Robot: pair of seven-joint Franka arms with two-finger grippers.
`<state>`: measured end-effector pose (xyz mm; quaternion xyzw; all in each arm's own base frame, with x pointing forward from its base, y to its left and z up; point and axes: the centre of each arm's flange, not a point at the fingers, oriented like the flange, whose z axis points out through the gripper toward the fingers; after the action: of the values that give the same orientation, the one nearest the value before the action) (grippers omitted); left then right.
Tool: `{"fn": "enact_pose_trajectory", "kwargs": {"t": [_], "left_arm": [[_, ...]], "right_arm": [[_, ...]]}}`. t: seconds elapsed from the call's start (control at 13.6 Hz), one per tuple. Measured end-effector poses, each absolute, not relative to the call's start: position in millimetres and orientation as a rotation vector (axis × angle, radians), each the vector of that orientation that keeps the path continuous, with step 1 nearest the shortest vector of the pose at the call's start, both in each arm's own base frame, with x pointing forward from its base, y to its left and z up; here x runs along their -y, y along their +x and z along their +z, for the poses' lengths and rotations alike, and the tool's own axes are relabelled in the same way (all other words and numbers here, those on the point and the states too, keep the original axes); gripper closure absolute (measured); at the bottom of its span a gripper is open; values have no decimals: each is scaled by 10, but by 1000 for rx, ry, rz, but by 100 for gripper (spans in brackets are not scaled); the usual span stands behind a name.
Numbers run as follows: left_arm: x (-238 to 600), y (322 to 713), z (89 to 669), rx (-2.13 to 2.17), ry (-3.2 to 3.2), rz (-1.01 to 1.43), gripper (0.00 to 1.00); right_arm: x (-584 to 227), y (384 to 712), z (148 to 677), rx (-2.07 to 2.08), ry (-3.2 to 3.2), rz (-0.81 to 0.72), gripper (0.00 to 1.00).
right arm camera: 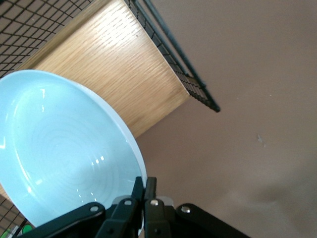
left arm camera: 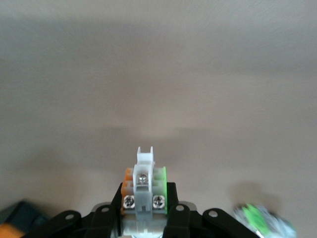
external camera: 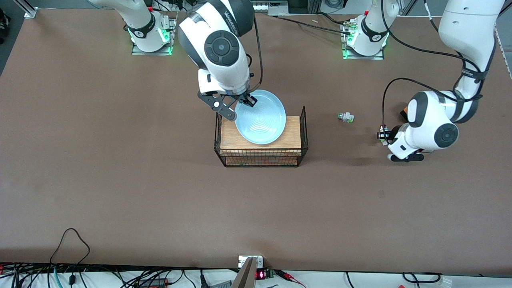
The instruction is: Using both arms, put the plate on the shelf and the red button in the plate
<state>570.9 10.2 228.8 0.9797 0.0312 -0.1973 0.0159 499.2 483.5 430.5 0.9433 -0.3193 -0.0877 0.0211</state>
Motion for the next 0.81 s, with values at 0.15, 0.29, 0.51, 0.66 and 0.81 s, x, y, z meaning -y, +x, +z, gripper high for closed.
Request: {"fn": "enact_pose_trajectory", "kwargs": {"t": [0.15, 0.29, 0.51, 0.66, 0.81], "left_arm": [[-10, 5939, 2752, -120, 3050, -640, 66], [103, 6090, 3156, -105, 3056, -640, 66], [217, 6251, 3787, -71, 3059, -633, 66], [295, 6303, 4096, -45, 3058, -622, 66], [352, 6340, 4311, -18, 3059, -591, 66]], "right_arm": [[-4942, 5001, 4108, 995, 2926, -236, 97], [-4992, 5048, 3950, 1002, 2937, -213, 97], [-5003, 5073, 3855, 994, 2933, -190, 97], [-5005, 5071, 3855, 993, 2933, -188, 97], [-5006, 5070, 3853, 992, 2933, -187, 97]]}}
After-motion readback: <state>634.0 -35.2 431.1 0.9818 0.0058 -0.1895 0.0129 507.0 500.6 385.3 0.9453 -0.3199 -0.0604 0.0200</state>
